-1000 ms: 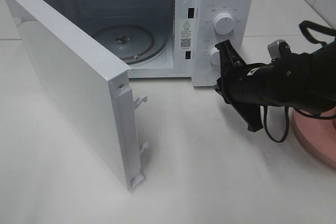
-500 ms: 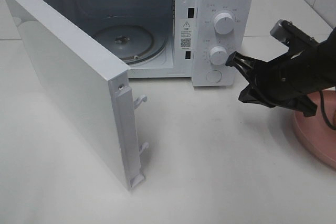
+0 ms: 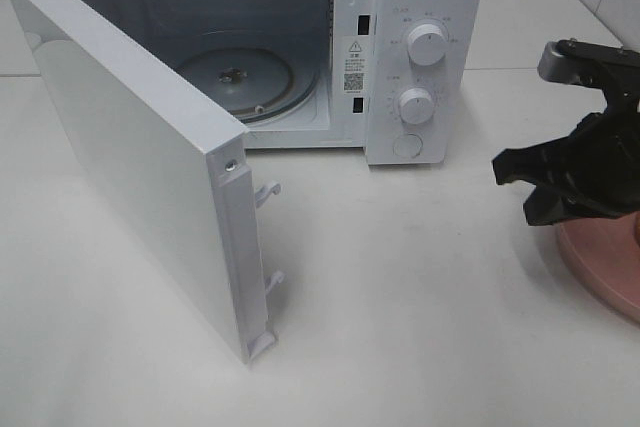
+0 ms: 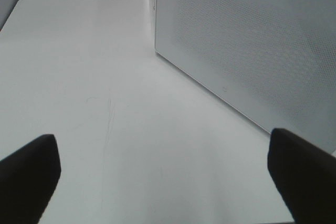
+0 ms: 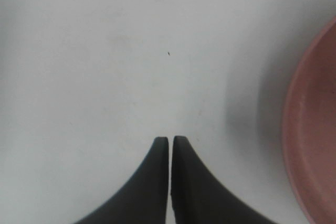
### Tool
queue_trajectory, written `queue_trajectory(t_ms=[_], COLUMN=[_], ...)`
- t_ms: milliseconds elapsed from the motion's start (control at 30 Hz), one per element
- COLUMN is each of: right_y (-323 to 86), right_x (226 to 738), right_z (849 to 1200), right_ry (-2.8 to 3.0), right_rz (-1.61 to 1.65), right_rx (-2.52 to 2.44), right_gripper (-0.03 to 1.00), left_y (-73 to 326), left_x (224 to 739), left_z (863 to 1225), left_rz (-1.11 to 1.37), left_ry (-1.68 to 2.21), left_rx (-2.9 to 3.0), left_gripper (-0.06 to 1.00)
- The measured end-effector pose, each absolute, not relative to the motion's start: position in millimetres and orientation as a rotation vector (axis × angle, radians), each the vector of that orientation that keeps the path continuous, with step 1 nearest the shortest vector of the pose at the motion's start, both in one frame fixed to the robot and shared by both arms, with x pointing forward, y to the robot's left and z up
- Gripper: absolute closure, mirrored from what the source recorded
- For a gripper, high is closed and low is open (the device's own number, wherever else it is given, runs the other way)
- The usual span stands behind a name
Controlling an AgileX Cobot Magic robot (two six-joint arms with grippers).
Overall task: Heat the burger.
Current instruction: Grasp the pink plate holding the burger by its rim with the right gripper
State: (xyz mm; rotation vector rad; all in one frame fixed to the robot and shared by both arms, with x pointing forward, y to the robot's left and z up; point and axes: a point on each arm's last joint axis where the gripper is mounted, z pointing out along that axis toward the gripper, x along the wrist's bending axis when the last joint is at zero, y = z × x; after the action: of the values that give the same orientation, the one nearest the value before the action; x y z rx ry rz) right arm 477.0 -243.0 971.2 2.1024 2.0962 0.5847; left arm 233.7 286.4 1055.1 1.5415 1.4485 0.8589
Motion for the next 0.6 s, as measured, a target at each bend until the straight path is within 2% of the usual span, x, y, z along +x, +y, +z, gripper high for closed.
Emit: queue_trajectory(t_ms=[200, 300, 367, 400, 433, 467, 500, 533, 567, 600], right_y=[-249.3, -250.1, -250.7, -250.7, -250.8, -250.9, -250.9, -250.9, -250.9, -250.9], right_x=[467.5, 467.0, 467.1, 467.1, 467.1, 467.3, 467.3, 468.2, 468.5, 468.5], right_z=[971.5, 971.5, 971.4, 971.4, 971.4, 971.4, 971.4, 971.7, 971.8, 971.8], right_ry=[2.202, 2.209, 2.212, 2.212, 2.213, 2.212, 2.212, 2.206, 2.204, 2.204], right_rz=[0.422, 0.407, 0.399, 0.399, 0.397, 0.398, 0.398, 0.407, 0.411, 0.411], right_rx=[2.025, 2.013, 2.004, 2.004, 2.000, 1.997, 1.997, 1.991, 1.988, 1.988], right_gripper=[0.91, 0.85, 0.69, 0.69, 0.53, 0.45, 0.45, 0.23, 0.16, 0.16], left_y=[286.4, 286.4, 286.4, 286.4, 286.4, 286.4, 286.4, 286.4, 286.4, 286.4], left_x=[233.7, 233.7, 233.7, 233.7, 233.7, 233.7, 233.7, 233.7, 233.7, 233.7], left_z=[1055.1, 1055.1, 1055.1, 1055.1, 1055.1, 1055.1, 1055.1, 1055.1, 1055.1, 1055.1], left_rz=[0.859, 0.859, 0.859, 0.859, 0.859, 0.859, 0.859, 0.859, 0.859, 0.859], left_ry=[1.448, 1.448, 1.448, 1.448, 1.448, 1.448, 1.448, 1.448, 1.448, 1.448], left_rx=[1.541, 1.541, 1.541, 1.541, 1.541, 1.541, 1.541, 1.541, 1.541, 1.541], left_gripper=[-0.05, -0.05, -0.05, -0.05, -0.05, -0.05, -0.05, -0.05, -0.05, -0.05])
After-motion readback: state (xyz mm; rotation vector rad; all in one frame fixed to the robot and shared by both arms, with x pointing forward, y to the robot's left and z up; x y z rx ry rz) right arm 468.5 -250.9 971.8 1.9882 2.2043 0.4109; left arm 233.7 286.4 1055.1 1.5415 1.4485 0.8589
